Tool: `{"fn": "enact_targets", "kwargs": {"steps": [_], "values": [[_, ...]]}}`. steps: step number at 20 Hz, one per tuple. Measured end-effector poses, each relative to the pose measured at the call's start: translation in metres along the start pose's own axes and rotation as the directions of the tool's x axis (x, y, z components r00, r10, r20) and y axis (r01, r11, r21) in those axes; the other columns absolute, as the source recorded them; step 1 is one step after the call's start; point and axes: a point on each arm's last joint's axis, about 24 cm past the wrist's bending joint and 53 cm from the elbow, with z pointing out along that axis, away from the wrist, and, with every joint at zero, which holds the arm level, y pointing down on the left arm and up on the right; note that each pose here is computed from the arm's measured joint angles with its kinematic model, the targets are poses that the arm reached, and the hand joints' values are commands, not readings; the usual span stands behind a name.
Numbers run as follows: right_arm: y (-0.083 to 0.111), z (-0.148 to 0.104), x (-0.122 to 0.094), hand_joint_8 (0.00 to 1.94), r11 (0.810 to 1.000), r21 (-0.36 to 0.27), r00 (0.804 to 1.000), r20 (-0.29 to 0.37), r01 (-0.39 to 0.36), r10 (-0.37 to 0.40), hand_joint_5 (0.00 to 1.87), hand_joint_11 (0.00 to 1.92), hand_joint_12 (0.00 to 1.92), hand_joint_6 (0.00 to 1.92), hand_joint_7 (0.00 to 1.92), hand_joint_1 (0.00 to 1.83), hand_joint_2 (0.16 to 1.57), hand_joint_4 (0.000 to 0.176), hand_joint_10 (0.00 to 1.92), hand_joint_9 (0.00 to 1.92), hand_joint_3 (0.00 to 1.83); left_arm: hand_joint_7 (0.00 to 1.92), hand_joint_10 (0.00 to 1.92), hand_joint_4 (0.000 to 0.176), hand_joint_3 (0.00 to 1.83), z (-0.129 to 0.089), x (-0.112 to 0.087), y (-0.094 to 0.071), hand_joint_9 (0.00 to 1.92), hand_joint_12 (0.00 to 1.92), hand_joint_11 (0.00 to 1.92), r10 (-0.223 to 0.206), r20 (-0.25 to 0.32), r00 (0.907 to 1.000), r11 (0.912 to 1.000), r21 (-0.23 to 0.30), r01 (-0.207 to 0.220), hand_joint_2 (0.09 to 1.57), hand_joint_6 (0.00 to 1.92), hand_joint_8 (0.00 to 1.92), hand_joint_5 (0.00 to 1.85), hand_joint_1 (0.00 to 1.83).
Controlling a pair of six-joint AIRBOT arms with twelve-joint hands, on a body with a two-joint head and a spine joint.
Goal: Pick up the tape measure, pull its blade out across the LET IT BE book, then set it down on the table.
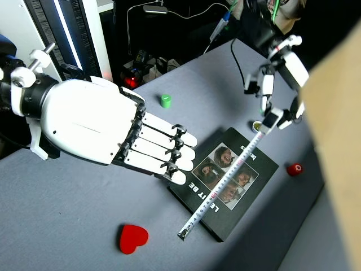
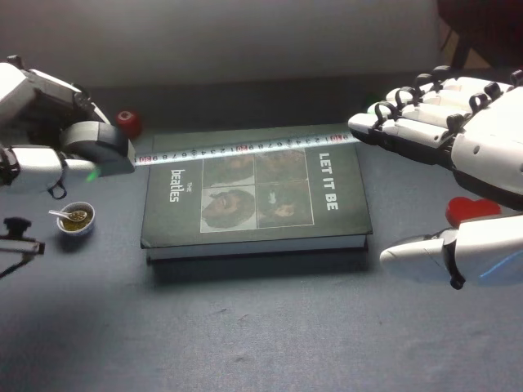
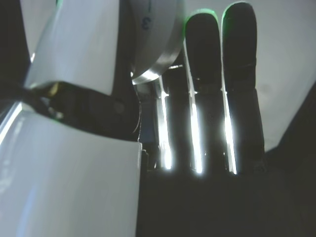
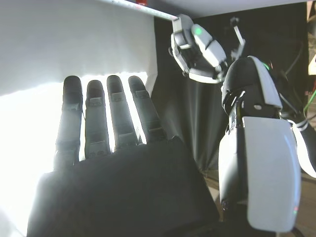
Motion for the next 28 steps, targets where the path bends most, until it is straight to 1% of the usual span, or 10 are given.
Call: {"fn": "enact_targets", "kwargs": {"steps": [2,5,8,10,13,15,18,22,24,28], "values": [[0.000,0.000,0.000,0.00,1.000,0.000,1.000,0.000,0.002,-0.002,0.02,0.00,0.36,0.00,0.04,0.14,1.08,0.000,0.00,0.00,0.00,1.04,1.24,0.000,0.00,-0.017,0.004,-0.009,0.91,1.05,0.81,0.003,-0.019,0.9998,1.0000,-0.008,-0.003,1.09,0.67,0.94,1.04,1.38],[0.000,0.000,0.000,0.00,1.000,0.000,1.000,0.000,0.003,-0.003,0.03,0.00,0.42,0.00,0.05,0.14,1.09,0.000,0.00,0.01,0.00,1.06,1.23,0.000,0.00,-0.037,0.002,-0.011,0.92,1.05,0.80,0.015,-0.029,0.9995,0.9995,-0.028,-0.016,1.09,0.71,0.92,1.02,1.38],[0.000,0.000,0.000,0.00,1.000,0.002,1.000,0.001,0.006,-0.006,0.03,0.00,0.41,0.00,0.05,0.14,1.09,0.000,0.00,0.02,0.00,1.07,1.22,0.000,0.00,-0.054,0.004,-0.013,0.92,1.05,0.80,0.011,-0.034,0.9994,0.9991,-0.041,-0.012,1.09,0.70,0.90,1.03,1.38],[-0.001,0.000,0.000,0.00,1.000,0.002,1.000,0.002,0.006,-0.006,0.00,0.00,0.30,0.00,0.03,0.14,1.09,0.000,0.00,0.01,0.00,1.08,1.22,0.000,0.00,-0.065,0.016,-0.013,0.92,1.07,0.78,0.021,-0.065,0.9977,0.9986,-0.046,-0.024,1.08,0.71,0.86,1.03,1.38],[-0.003,-0.001,0.002,0.00,1.000,0.010,1.000,0.001,0.007,-0.007,0.00,0.00,0.20,0.00,0.02,0.14,1.08,0.000,0.00,0.00,0.00,1.10,1.23,0.000,0.00,-0.075,0.030,0.000,0.92,1.10,0.76,0.034,-0.108,0.9935,0.9956,-0.083,-0.043,1.08,0.74,0.83,1.02,1.38],[-0.003,-0.001,0.002,0.00,1.000,0.010,1.000,0.001,0.008,-0.008,0.02,0.00,0.31,0.00,0.04,0.14,1.08,0.000,0.00,0.00,0.00,1.08,1.23,0.000,0.00,-0.079,0.034,0.009,0.91,1.11,0.77,0.046,-0.129,0.9906,0.9934,-0.098,-0.059,1.09,0.72,0.86,1.02,1.38],[-0.003,-0.001,0.002,0.00,1.000,0.010,1.000,0.001,0.011,-0.011,0.02,0.00,0.34,0.00,0.05,0.14,1.08,0.000,0.00,0.00,0.00,1.08,1.23,0.000,0.00,-0.076,0.034,0.017,0.90,1.11,0.78,0.061,-0.130,0.9897,0.9921,-0.101,-0.074,1.09,0.69,0.90,1.03,1.38],[-0.003,-0.001,0.002,0.00,1.000,0.009,1.000,0.001,0.012,-0.012,0.02,0.00,0.34,0.00,0.05,0.14,1.08,0.000,0.00,0.00,0.00,1.07,1.23,0.000,0.00,-0.073,0.052,0.032,0.90,1.11,0.80,0.030,-0.152,0.9879,0.9910,-0.125,-0.049,1.09,0.69,0.91,1.04,1.38],[-0.003,-0.001,0.002,0.00,1.000,0.010,1.000,0.001,0.012,-0.012,0.04,0.00,0.38,0.00,0.06,0.14,1.08,0.000,0.00,0.02,0.00,1.07,1.24,0.000,0.00,-0.074,0.057,0.038,0.90,1.10,0.79,0.032,-0.158,0.9869,0.9890,-0.138,-0.054,1.09,0.69,0.91,1.04,1.38],[-0.005,-0.001,0.003,0.00,1.000,0.014,1.000,-0.001,0.014,-0.014,0.03,0.00,0.39,0.00,0.07,0.14,1.09,0.000,0.00,0.02,0.00,1.07,1.24,0.000,0.00,-0.078,0.050,0.052,0.90,1.09,0.79,0.010,-0.107,0.9942,0.9833,-0.180,-0.029,1.09,0.69,0.91,1.04,1.38]]}}
